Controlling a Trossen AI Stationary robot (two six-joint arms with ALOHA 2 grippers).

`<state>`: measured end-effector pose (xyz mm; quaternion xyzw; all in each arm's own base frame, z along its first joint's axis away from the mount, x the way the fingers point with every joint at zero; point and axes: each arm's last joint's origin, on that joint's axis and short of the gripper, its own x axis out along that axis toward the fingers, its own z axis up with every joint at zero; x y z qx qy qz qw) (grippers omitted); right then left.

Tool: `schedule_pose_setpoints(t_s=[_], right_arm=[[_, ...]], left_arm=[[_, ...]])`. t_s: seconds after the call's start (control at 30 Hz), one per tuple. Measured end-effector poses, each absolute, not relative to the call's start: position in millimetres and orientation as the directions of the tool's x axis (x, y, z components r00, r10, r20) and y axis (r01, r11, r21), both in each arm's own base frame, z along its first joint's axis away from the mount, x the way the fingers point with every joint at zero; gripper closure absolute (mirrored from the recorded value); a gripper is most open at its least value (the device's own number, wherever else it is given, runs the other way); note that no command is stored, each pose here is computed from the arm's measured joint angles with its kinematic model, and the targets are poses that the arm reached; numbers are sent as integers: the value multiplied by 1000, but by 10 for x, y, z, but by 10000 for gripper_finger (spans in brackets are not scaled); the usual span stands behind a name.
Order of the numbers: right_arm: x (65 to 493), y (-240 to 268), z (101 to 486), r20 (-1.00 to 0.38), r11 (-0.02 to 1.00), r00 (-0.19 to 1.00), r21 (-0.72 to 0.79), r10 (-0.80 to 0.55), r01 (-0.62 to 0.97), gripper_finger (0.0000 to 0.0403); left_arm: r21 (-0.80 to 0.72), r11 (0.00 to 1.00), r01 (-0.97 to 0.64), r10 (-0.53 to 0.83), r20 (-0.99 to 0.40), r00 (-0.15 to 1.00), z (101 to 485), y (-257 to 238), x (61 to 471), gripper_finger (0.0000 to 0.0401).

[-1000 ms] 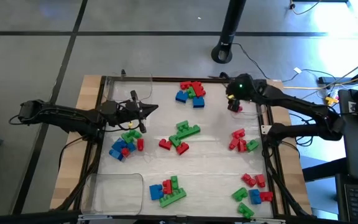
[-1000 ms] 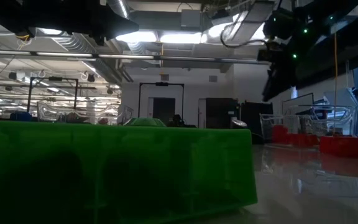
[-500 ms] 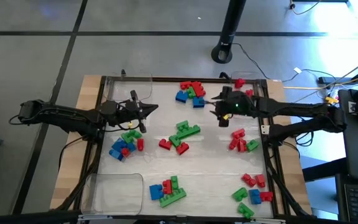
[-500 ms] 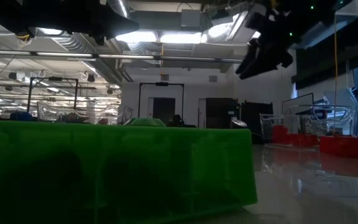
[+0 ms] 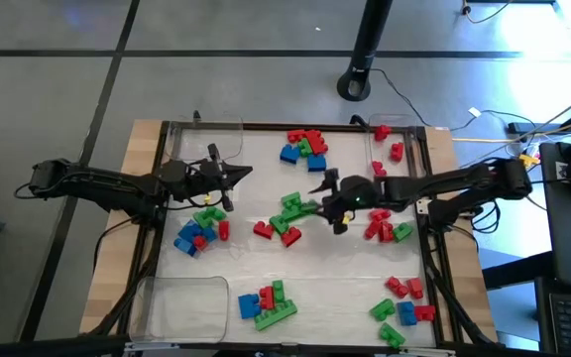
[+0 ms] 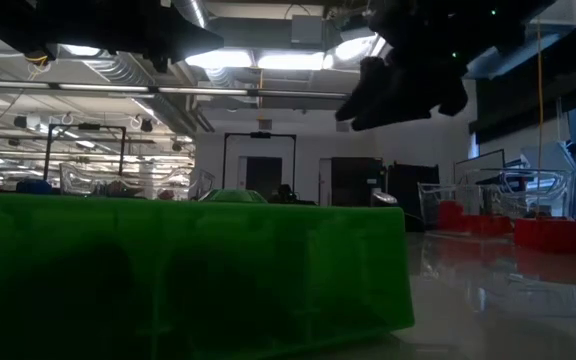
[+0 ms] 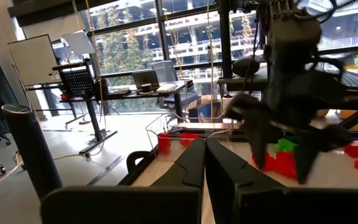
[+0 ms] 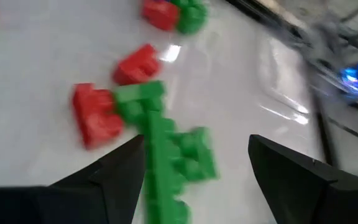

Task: Sort blocks
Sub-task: Put the red game piece into the right transparent bin

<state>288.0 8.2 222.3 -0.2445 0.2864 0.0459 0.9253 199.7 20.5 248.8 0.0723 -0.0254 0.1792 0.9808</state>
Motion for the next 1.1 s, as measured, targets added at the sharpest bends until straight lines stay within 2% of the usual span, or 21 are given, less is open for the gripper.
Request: schedule_pose_setpoints(t_s=[0.2,0.47,0.73,1.1], right_arm=[[3057,283,1982,-560,861,827,-393,53,-322,121],[3215,385,1632,-597,890,797,-308,95,-337,121],[3313,396,1352,-621,920,777,-236,104,-312,121],[3381,402,1122,-629,929,771,-217,102,-300,121]], left_arm=[[133,925,-355,348,76,934,2487,205,1997,397],[134,925,-355,348,72,935,2483,205,1998,397],[134,925,-355,348,71,935,2483,205,1998,397],[134,925,-355,348,71,935,2483,206,1998,397]])
